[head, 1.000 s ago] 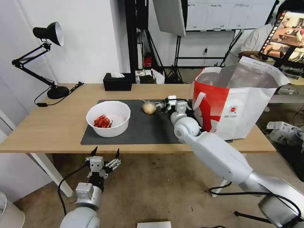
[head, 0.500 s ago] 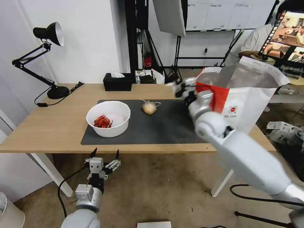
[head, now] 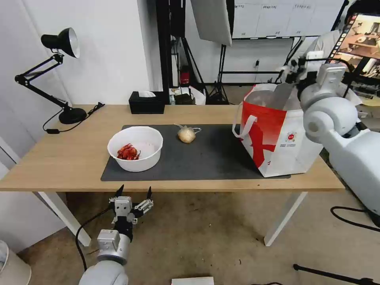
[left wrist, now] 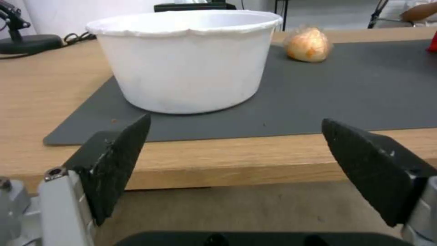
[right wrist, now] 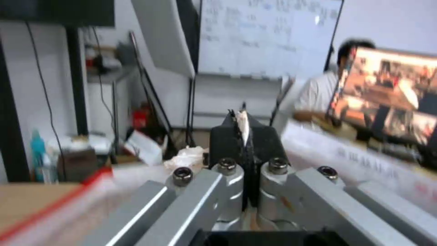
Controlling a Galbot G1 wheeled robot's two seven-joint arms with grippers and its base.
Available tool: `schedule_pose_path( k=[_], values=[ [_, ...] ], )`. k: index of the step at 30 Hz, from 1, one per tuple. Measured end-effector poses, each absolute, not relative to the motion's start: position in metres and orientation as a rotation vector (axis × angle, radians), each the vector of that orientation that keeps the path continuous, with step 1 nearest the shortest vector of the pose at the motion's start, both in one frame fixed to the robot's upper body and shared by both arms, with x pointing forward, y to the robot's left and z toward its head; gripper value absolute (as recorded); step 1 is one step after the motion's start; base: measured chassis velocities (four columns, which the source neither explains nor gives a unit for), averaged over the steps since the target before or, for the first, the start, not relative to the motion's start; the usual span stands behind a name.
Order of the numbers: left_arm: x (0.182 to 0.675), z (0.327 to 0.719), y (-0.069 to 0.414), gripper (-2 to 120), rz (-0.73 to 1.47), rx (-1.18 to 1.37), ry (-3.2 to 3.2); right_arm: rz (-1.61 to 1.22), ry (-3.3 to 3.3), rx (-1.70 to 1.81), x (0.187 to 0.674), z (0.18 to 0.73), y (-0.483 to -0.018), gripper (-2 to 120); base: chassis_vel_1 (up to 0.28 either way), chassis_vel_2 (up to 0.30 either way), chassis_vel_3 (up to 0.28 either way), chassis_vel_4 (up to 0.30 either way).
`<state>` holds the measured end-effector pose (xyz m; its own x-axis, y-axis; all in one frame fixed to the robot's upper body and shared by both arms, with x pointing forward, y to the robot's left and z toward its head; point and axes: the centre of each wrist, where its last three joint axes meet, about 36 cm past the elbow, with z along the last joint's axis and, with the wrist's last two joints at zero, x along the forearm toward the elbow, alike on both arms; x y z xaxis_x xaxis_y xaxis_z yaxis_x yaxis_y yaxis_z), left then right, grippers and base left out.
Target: Pick up the trash from the table and place it into the takeout bag.
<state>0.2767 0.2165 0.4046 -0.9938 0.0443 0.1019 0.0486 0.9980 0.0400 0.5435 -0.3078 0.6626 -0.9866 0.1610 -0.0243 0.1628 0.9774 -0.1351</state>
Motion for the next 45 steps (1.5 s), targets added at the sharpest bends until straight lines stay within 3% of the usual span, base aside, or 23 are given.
schedule_pose_path(
  k=[16,26,38,45],
  values=[
    [0.275,0.410,0.216,100,-0.060,-0.078,-3.051,-0.101,3.234,0.229,0.532,0.658,-0.309,58,0.000,0.000,0.000,0.000],
    [0.275,0.414,0.213,100,-0.051,-0.085,-3.060,0.155,2.992,-0.408,0.471,0.640,-0.307,96,0.000,0.000,0.000,0.000],
    [0.254,0.419,0.215,100,-0.050,0.010,-3.064,0.184,2.946,-0.747,0.403,0.576,-0.262,100,0.000,0.000,0.000,0.000],
    [0.250,0.417,0.217,100,-0.066,0.026,-3.057,0.171,3.043,-0.692,0.339,0.484,-0.259,100,0.000,0.000,0.000,0.000]
  ],
)
